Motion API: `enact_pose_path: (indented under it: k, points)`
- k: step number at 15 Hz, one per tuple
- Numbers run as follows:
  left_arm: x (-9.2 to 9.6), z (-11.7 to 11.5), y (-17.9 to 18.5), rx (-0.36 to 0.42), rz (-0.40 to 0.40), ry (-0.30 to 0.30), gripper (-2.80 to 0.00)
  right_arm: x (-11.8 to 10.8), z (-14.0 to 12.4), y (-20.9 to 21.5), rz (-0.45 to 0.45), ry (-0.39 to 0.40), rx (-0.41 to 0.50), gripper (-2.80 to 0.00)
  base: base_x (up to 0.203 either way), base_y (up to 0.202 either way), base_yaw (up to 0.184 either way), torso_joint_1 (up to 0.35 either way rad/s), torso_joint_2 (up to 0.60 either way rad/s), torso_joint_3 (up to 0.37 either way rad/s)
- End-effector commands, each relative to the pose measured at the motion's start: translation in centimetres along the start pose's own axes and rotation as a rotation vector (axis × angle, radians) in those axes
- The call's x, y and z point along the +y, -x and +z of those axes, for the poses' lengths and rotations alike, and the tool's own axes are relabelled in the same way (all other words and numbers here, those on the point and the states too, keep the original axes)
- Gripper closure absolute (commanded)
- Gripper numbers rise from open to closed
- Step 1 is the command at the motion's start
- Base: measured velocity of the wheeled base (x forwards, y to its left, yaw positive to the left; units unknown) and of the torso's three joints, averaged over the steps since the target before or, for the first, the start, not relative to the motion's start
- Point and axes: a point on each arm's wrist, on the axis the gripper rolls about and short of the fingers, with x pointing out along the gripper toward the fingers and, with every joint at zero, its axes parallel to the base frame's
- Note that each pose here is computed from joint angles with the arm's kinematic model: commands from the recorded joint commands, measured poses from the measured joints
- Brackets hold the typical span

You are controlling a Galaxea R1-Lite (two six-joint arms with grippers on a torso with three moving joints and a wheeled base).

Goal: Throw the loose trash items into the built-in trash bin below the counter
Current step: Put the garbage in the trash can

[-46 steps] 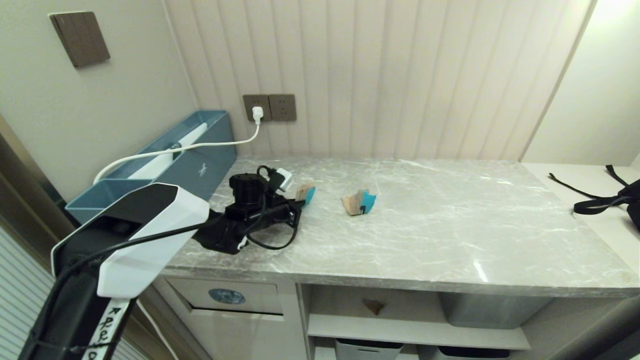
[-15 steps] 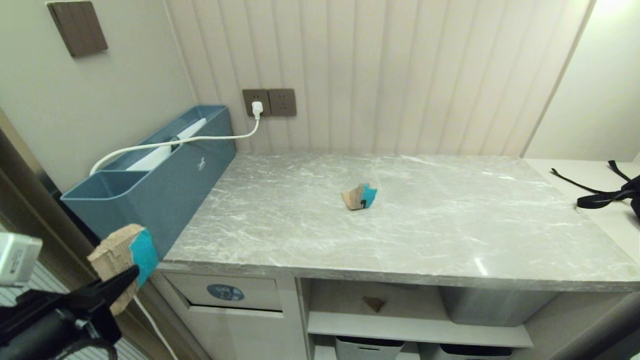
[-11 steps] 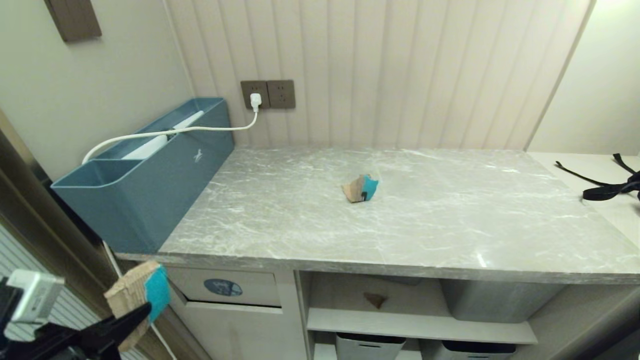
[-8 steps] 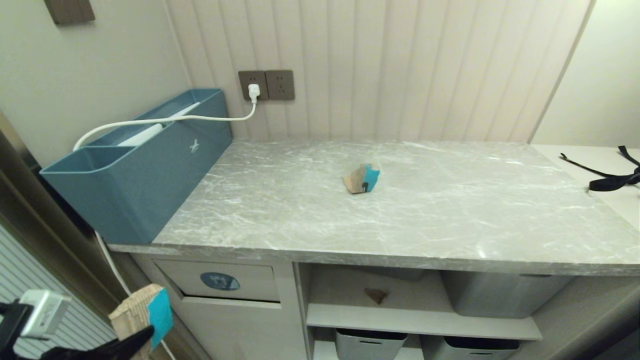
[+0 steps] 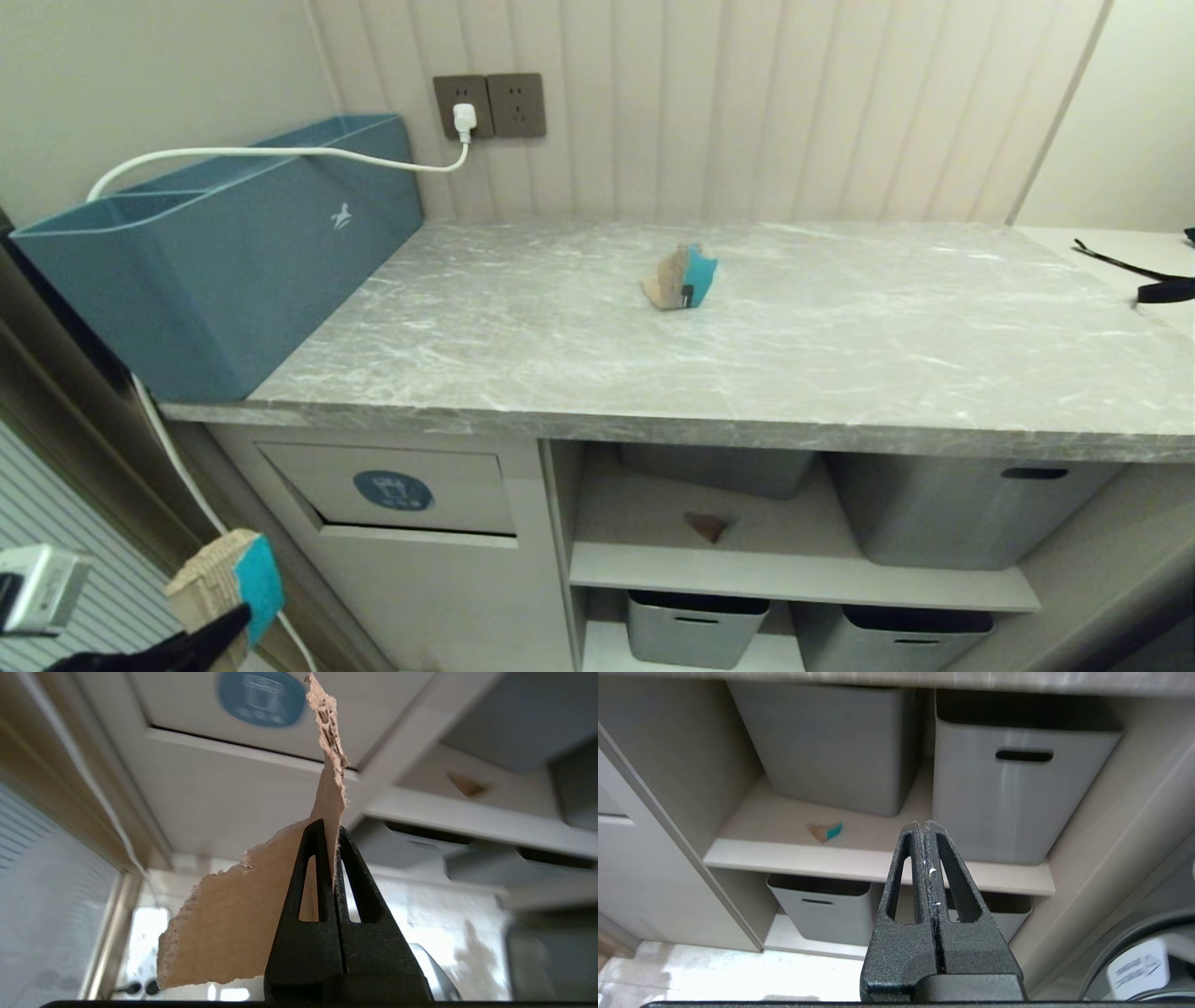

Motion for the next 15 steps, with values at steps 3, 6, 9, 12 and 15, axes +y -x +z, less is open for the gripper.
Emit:
enact_pose_path:
  k: [3,6,9,12,15]
  points:
    - [1.5,1.1,-0.8,-0.097,0.171,0.079,0.0,0.0,0.0,0.0,0.001,0.0,-0.002,0.0,0.0,0.0,0.0,-0.216,0.5,0.289]
    - [2.3,0.5,-1.0,-0.062,0.216,0.088,0.0,0.0,0.0,0.0,0.001,0.0,-0.002,0.0,0.0,0.0,0.0,-0.199,0.49,0.284]
    - [1.9,-0.2,-1.5,0.031,0.109,0.036,0.0,0.0,0.0,0.0,0.001,0.001,-0.002,0.0,0.0,0.0,0.0,-0.193,0.48,0.283]
    - [1.3,2.4,-2.8,-0.027,0.077,0.014,0.0,0.0,0.0,0.0,0.001,0.0,0.0,0.0,0.0,0.0,0.0,-0.172,0.46,0.29]
    - [1.0,3.5,-3.9,-0.03,0.072,-0.037,0.0,0.0,0.0,0.0,0.001,0.0,-0.002,0.0,0.0,0.0,0.0,-0.149,0.45,0.302]
